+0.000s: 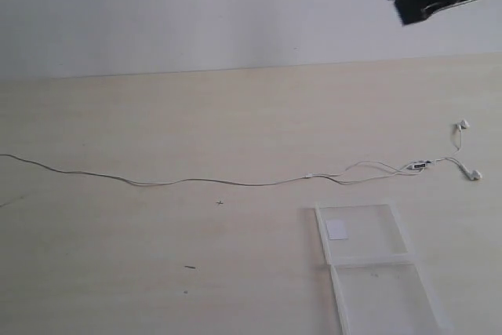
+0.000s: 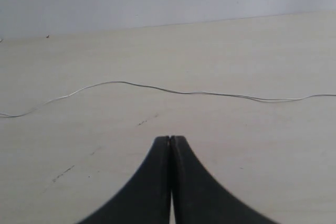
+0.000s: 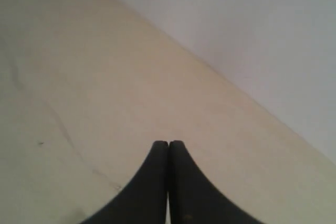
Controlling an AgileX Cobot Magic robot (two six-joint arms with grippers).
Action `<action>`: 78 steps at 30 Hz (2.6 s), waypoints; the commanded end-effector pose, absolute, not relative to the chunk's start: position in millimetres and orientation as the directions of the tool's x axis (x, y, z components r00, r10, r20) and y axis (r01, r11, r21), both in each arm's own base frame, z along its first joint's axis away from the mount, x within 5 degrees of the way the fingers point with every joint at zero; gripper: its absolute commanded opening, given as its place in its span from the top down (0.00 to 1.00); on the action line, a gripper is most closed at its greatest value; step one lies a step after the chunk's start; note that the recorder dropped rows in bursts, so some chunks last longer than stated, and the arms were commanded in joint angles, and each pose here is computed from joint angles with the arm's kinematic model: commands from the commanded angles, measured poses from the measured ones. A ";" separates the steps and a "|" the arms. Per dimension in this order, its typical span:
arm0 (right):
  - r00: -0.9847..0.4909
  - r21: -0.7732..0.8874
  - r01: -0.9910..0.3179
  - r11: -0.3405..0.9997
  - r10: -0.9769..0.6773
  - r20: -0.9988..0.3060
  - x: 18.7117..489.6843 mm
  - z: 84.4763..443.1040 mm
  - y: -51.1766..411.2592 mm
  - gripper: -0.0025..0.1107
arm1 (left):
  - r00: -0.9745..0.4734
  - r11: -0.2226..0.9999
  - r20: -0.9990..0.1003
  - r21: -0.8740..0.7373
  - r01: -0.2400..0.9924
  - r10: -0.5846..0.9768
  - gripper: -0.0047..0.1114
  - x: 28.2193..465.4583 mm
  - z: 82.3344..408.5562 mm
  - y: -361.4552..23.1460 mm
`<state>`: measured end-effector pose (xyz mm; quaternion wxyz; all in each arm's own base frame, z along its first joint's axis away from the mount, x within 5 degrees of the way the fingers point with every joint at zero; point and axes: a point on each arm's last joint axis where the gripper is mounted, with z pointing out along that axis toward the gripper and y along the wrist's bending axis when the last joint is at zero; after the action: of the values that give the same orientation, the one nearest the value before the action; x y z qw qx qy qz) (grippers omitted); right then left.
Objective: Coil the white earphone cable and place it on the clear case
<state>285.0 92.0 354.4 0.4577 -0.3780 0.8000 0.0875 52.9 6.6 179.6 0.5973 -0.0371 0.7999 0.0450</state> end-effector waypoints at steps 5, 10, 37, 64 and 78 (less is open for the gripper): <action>-0.187 -0.143 -0.918 0.370 -0.722 -0.667 328.4 321.7 157.3 0.98 | -0.267 0.994 -0.964 0.022 -0.111 -0.009 0.96 52.8 181.0 6.2; -0.156 -0.149 -0.944 0.294 -0.797 -0.584 347.7 308.6 193.1 0.98 | -0.267 0.994 -0.964 0.022 -0.111 -0.009 0.96 52.8 181.0 6.2; -0.098 -0.081 -0.990 0.119 -0.969 -0.227 373.1 179.7 303.6 0.83 | -0.267 0.994 -0.964 0.022 -0.111 -0.009 0.96 52.8 181.0 6.2; -0.206 -0.100 -0.962 0.255 -0.915 -0.348 388.8 140.6 319.5 0.57 | -0.267 0.994 -0.964 0.022 -0.111 -0.009 0.96 52.8 181.0 6.2; -0.252 -0.070 -0.951 0.300 -0.890 -0.380 389.7 134.1 323.2 0.57 | -0.267 0.994 -0.964 0.022 -0.111 -0.009 0.96 52.8 181.0 6.2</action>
<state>387.8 321.2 131.9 0.1669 -0.5925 0.7836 0.0841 52.9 6.6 179.6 0.5973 -0.0371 0.7999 0.0450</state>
